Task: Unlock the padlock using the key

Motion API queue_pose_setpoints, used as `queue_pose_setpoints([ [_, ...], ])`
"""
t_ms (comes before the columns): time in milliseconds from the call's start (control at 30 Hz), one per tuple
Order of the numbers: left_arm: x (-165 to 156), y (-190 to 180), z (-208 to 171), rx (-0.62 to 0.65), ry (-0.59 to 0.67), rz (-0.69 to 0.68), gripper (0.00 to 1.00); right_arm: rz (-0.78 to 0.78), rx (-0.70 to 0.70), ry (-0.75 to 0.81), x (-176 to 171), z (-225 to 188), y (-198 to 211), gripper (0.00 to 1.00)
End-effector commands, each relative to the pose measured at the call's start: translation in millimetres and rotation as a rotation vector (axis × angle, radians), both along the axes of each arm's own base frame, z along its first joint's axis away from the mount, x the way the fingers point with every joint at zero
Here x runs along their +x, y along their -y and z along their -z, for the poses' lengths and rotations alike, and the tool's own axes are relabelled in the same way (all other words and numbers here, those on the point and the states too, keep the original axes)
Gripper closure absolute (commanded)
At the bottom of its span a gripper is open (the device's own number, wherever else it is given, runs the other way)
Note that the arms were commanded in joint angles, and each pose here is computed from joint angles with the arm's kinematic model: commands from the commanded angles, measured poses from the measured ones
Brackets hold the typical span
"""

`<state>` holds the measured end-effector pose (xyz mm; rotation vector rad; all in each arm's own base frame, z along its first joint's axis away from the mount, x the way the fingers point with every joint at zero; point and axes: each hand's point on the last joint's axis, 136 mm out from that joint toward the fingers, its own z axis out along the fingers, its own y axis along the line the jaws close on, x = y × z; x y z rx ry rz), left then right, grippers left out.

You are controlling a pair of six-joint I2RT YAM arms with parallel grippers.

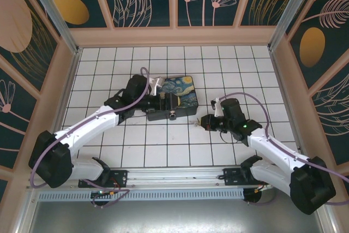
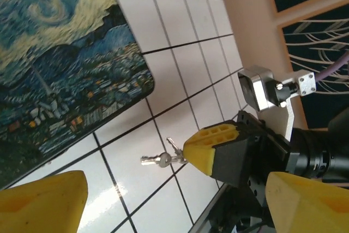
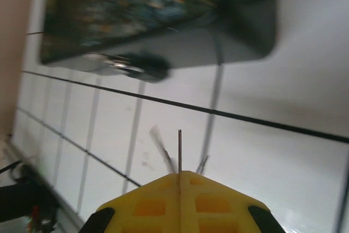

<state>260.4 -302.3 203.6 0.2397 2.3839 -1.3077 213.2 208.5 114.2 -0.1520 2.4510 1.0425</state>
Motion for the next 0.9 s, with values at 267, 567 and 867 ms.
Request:
queue_pose_setpoints([
  [267, -28.6, 30.9, -32.9, -0.221, 0.030, 0.265, 0.43, -0.304, 0.350, 0.284, -8.7, -116.6, -52.6, 1.00],
  [567, -34.2, 28.1, -21.7, -0.229, -0.003, 0.261, 0.49, -0.386, 0.421, 0.330, -18.5, -139.2, -70.7, 1.00],
  [867, -39.0, 26.5, -30.9, -0.265, 0.007, 0.266, 0.60, -0.388, 0.417, 0.305, -16.7, -132.8, -76.6, 1.00],
])
